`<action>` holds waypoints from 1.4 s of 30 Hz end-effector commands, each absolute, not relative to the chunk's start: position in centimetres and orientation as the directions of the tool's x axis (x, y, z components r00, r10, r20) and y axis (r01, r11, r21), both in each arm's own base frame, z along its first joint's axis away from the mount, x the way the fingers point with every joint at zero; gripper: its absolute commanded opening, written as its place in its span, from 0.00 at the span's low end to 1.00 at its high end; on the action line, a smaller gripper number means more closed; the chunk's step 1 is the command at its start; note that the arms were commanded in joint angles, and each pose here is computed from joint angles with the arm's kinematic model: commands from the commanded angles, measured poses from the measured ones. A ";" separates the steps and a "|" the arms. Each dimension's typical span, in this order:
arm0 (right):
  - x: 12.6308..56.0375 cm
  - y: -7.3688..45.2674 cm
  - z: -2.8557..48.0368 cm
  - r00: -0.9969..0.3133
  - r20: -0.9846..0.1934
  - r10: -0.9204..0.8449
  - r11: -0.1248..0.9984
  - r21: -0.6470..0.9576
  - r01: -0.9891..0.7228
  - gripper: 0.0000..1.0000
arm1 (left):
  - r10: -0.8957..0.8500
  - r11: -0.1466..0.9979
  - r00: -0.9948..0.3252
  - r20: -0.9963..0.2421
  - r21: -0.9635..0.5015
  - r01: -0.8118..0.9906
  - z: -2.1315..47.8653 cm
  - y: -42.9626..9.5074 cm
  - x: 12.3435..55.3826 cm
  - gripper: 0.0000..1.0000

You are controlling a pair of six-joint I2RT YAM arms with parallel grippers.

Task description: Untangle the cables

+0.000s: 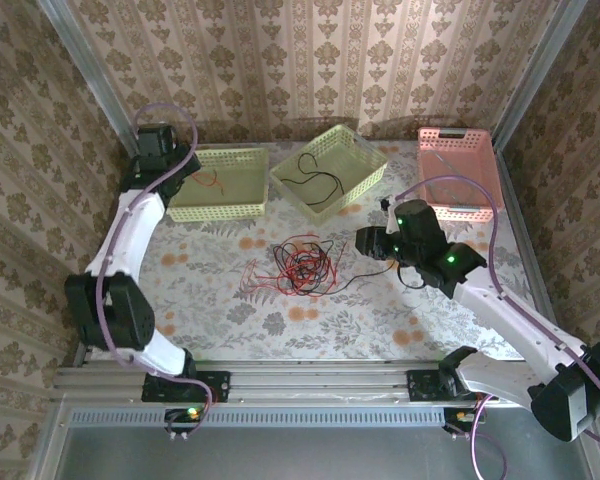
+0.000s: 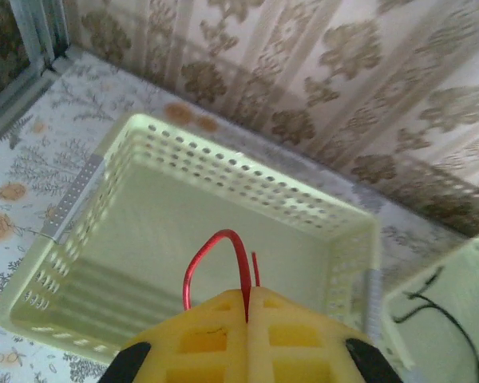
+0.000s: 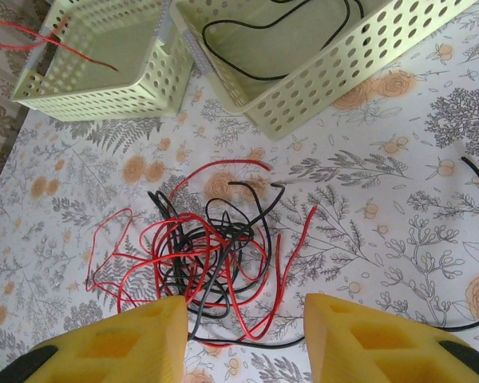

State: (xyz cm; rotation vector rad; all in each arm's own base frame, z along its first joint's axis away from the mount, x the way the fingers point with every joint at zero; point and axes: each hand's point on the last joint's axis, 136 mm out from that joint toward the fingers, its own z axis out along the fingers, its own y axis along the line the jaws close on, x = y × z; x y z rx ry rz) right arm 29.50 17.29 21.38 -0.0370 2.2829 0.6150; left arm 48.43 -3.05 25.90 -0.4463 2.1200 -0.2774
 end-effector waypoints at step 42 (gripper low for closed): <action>30.3 25.5 7.8 -0.938 -0.341 -0.057 0.836 0.497 -0.231 0.14 | 0.125 0.859 -0.936 -0.328 -0.436 0.268 7.4 -26.6 27.6 0.20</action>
